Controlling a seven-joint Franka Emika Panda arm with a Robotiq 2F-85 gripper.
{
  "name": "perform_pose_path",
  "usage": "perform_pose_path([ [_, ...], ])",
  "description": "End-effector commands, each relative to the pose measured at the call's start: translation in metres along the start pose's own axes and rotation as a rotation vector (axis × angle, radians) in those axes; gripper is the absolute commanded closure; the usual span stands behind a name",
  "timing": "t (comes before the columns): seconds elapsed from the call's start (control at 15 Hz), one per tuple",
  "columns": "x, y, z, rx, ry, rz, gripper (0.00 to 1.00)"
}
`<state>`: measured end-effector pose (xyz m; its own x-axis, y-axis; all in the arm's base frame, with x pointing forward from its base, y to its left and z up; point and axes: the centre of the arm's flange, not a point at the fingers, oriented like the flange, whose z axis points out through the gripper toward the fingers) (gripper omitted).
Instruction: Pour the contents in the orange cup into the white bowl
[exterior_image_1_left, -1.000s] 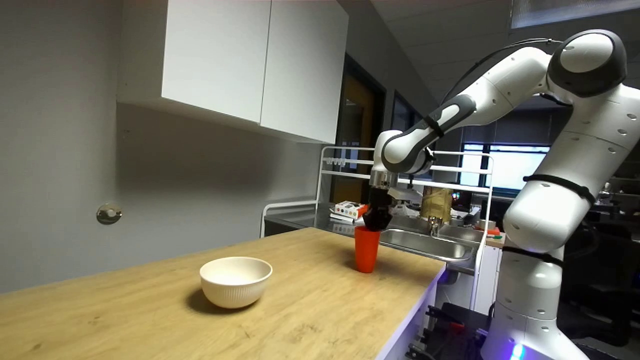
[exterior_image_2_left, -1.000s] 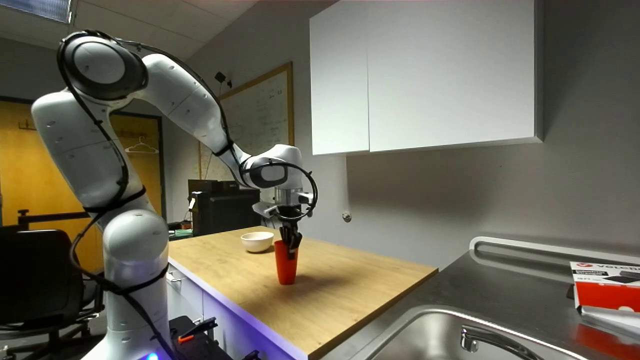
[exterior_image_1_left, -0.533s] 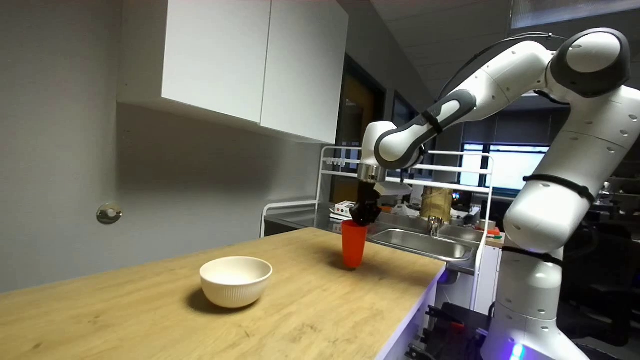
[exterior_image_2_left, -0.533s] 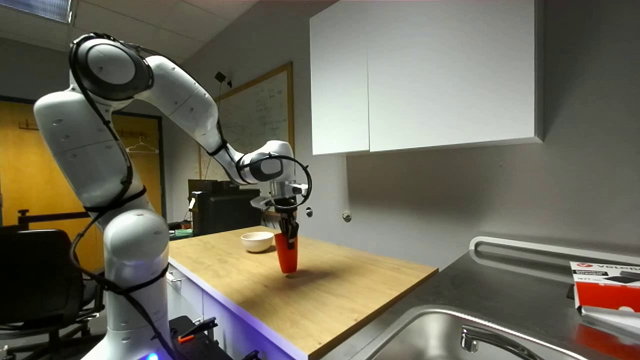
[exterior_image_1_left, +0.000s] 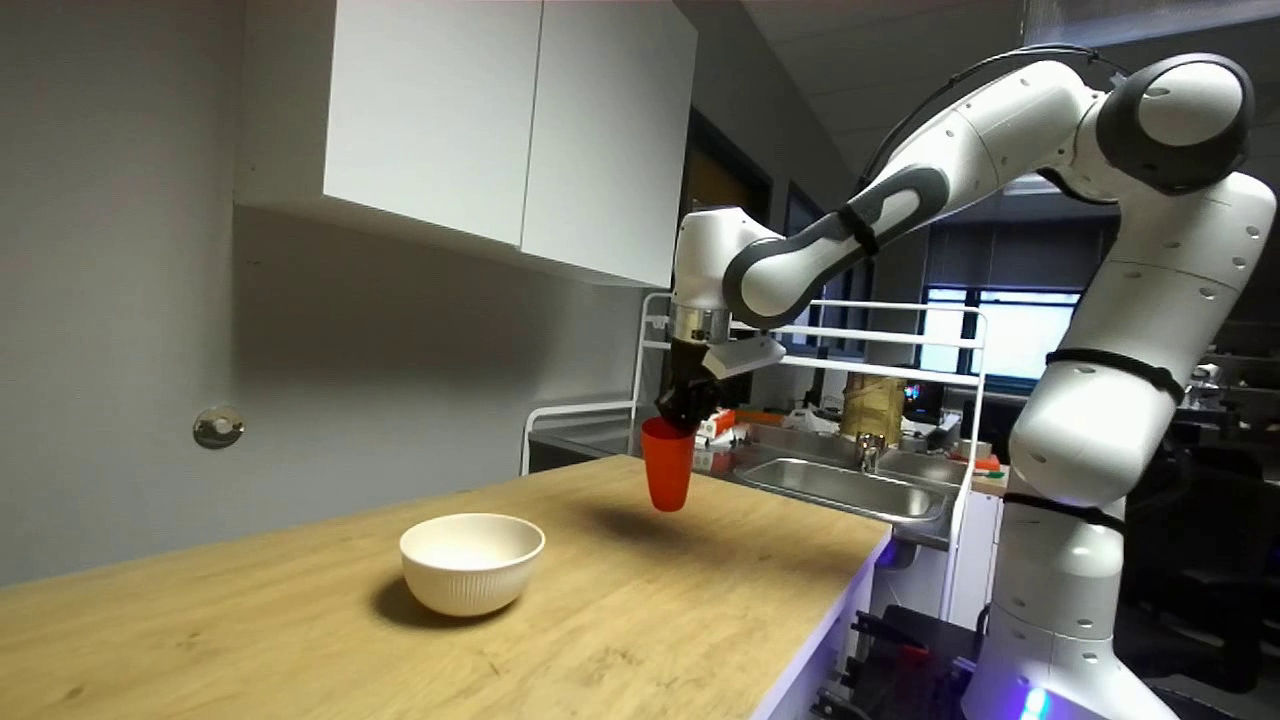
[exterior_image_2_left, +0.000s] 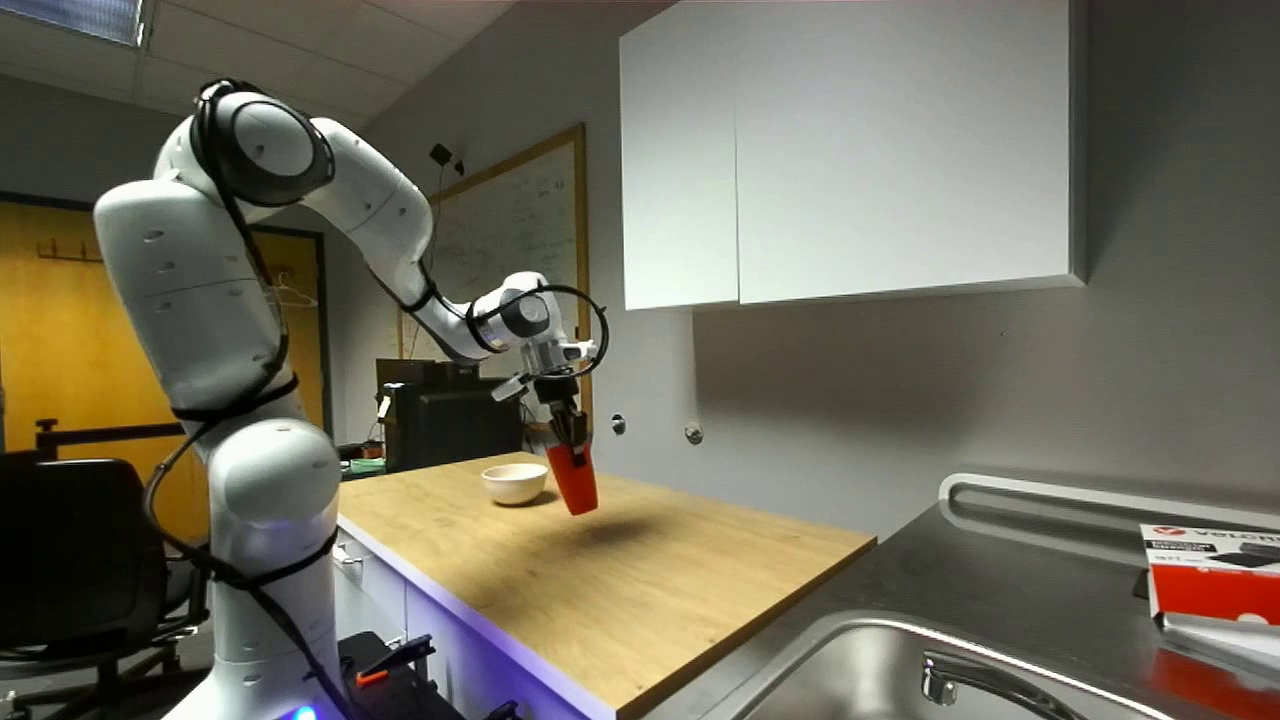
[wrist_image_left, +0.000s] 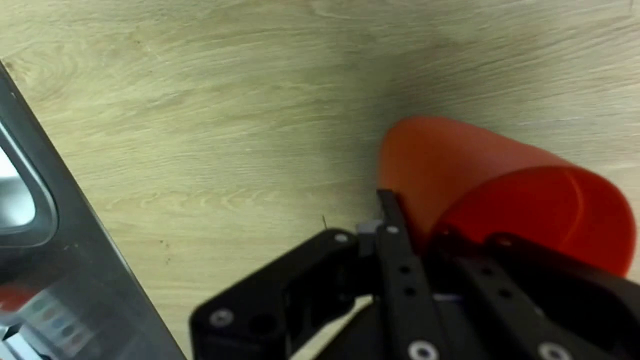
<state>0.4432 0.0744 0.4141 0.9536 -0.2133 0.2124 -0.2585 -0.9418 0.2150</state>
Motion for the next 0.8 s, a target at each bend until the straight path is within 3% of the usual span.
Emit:
perform_pose_path([
  [0.0,0.021,-0.044,-0.023,-0.055,0.022,-0.03,0.99],
  [0.33,0.023,-0.11,-0.042,-0.104,0.053,-0.116,0.99],
  [0.73,0.017,-0.187,-0.036,-0.218,0.08,-0.225,0.99],
])
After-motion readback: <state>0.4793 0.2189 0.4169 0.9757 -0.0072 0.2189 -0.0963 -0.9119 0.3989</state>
